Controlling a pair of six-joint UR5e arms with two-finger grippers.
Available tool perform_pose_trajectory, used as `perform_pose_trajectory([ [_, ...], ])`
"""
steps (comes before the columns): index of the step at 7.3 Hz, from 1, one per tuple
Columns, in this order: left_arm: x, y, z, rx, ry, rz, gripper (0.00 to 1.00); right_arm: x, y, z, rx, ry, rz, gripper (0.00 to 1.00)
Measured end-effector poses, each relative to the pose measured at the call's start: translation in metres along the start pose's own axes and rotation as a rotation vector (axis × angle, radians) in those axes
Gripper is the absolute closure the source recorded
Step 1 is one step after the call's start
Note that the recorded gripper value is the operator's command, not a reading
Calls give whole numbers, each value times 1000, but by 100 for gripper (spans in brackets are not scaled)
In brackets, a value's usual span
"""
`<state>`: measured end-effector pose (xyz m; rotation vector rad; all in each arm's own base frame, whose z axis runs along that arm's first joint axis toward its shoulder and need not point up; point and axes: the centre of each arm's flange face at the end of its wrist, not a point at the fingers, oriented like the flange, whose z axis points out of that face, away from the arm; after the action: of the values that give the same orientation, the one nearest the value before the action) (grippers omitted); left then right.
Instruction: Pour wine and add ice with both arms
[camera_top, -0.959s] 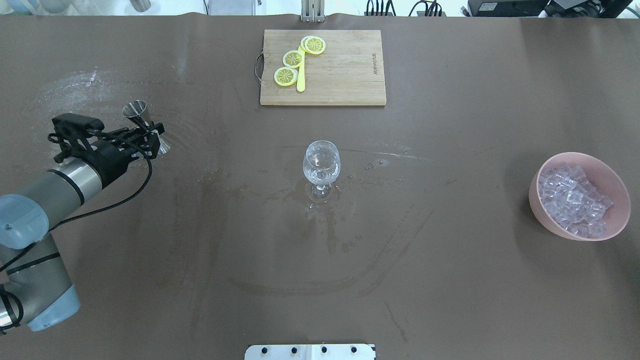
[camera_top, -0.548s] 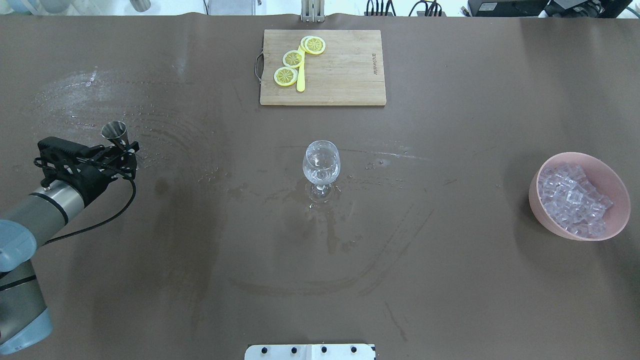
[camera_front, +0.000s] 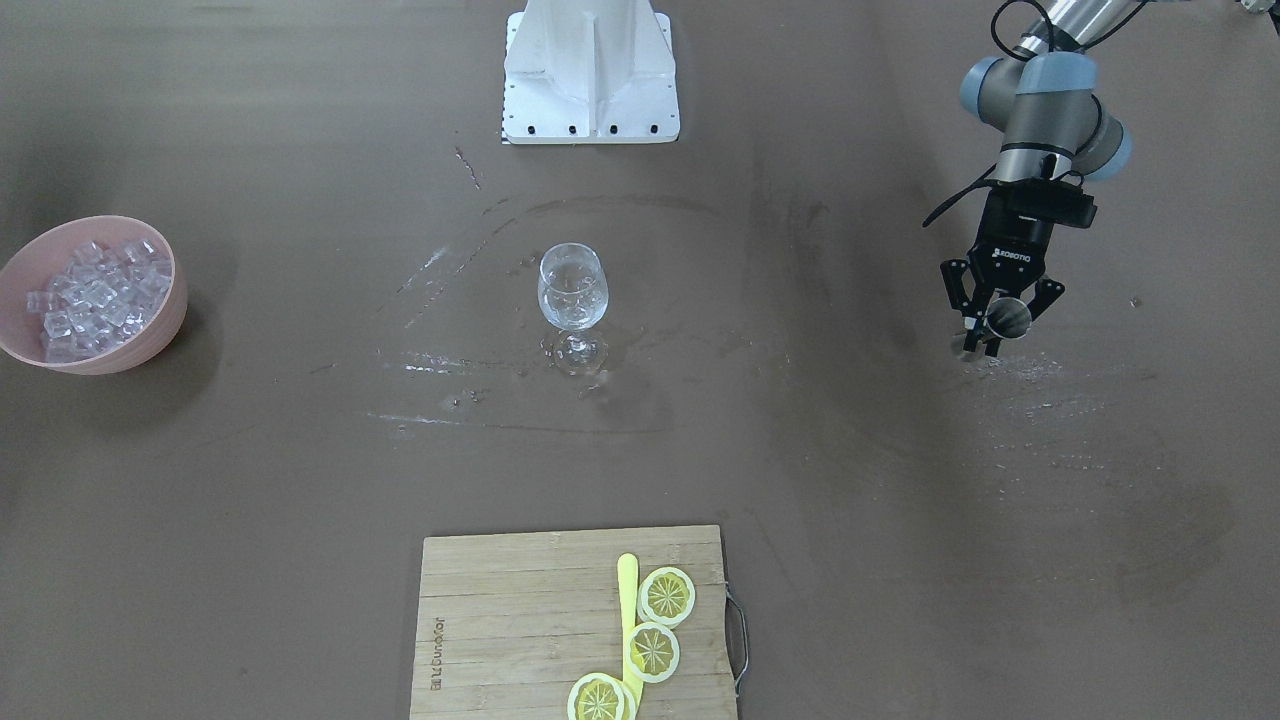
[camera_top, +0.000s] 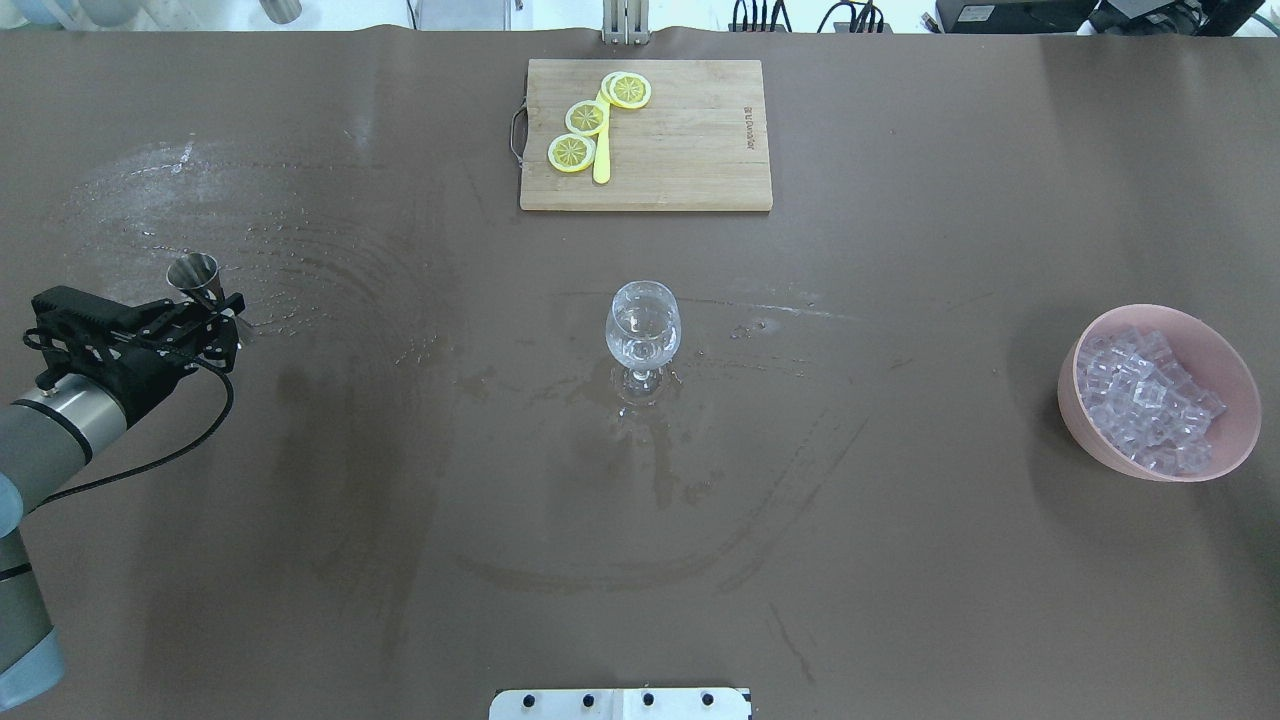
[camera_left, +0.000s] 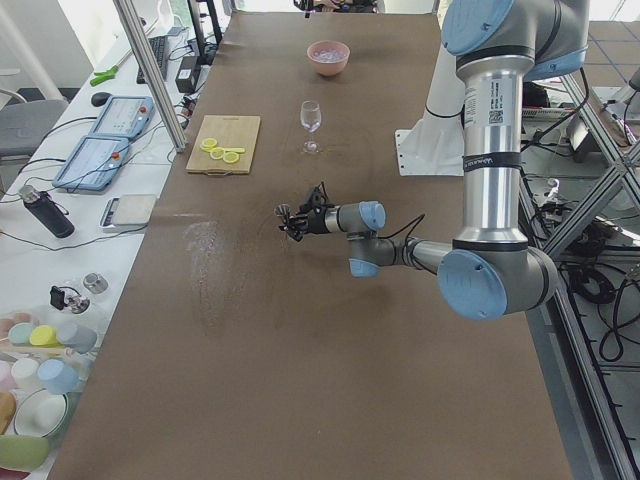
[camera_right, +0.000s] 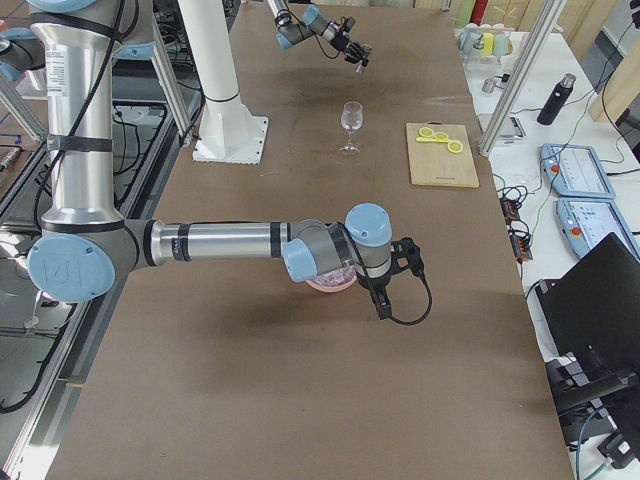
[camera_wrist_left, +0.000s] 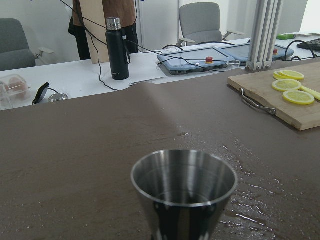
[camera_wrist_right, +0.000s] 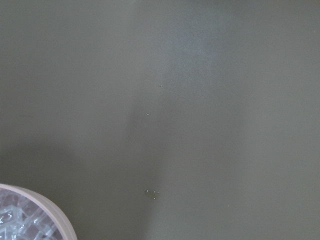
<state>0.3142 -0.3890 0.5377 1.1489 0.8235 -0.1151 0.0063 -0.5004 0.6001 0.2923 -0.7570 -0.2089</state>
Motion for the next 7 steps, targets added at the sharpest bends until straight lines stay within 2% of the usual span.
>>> perform_pose_trajectory([
  [4, -33, 13, 10, 14, -26, 59, 100, 0, -1, 0, 1, 0, -1, 0],
  [7, -29, 15, 16, 2, -6, 64, 100, 0, 0, 0, 0, 0, -1, 0],
])
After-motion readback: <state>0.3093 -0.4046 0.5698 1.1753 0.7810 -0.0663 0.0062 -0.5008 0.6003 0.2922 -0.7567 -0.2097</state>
